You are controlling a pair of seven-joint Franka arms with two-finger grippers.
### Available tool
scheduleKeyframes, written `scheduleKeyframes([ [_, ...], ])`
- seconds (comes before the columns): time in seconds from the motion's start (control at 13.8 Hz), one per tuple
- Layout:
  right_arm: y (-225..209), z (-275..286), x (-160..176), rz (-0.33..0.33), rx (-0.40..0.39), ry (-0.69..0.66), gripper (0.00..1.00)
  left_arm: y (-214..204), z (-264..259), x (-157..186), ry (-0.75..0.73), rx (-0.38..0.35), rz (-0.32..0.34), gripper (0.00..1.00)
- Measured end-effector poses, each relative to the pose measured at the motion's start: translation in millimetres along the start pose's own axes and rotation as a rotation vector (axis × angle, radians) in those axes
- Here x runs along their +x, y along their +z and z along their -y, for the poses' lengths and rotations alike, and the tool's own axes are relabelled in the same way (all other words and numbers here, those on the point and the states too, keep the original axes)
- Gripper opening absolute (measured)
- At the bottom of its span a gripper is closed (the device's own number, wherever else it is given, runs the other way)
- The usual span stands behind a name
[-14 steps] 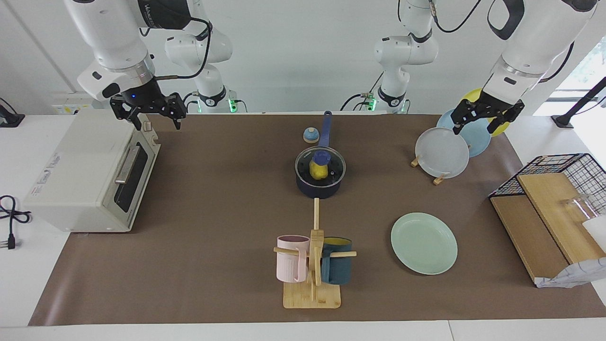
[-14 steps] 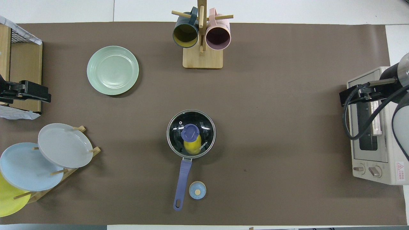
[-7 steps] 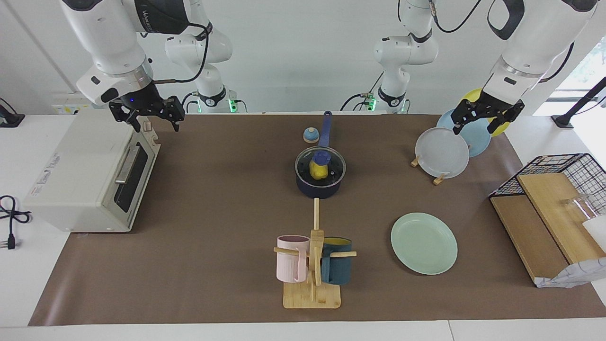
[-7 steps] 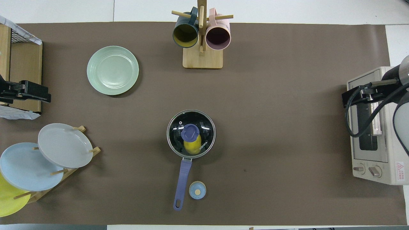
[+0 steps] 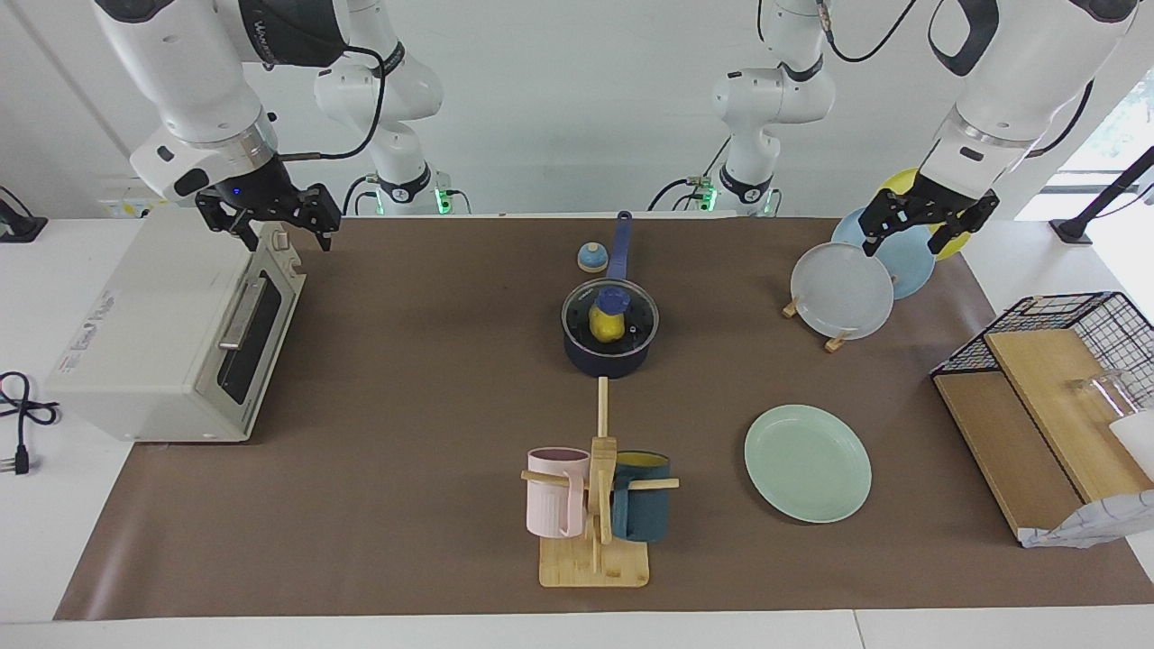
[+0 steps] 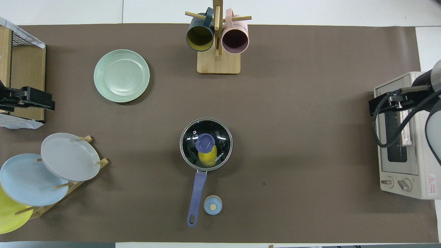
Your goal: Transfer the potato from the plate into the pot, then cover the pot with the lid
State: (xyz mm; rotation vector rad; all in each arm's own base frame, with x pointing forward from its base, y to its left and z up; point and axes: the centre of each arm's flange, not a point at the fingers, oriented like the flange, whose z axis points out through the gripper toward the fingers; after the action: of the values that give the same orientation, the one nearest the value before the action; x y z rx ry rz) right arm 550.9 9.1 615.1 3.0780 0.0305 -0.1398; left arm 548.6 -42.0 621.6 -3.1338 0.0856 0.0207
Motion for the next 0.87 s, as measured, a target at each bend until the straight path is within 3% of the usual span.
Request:
scheduleKeyframes([
  [0.87,0.5,-14.5,-0.3,0.001,0.006,0.027,1.0,0.0,0.0,0.0,0.0,0.0,0.0,1.0],
])
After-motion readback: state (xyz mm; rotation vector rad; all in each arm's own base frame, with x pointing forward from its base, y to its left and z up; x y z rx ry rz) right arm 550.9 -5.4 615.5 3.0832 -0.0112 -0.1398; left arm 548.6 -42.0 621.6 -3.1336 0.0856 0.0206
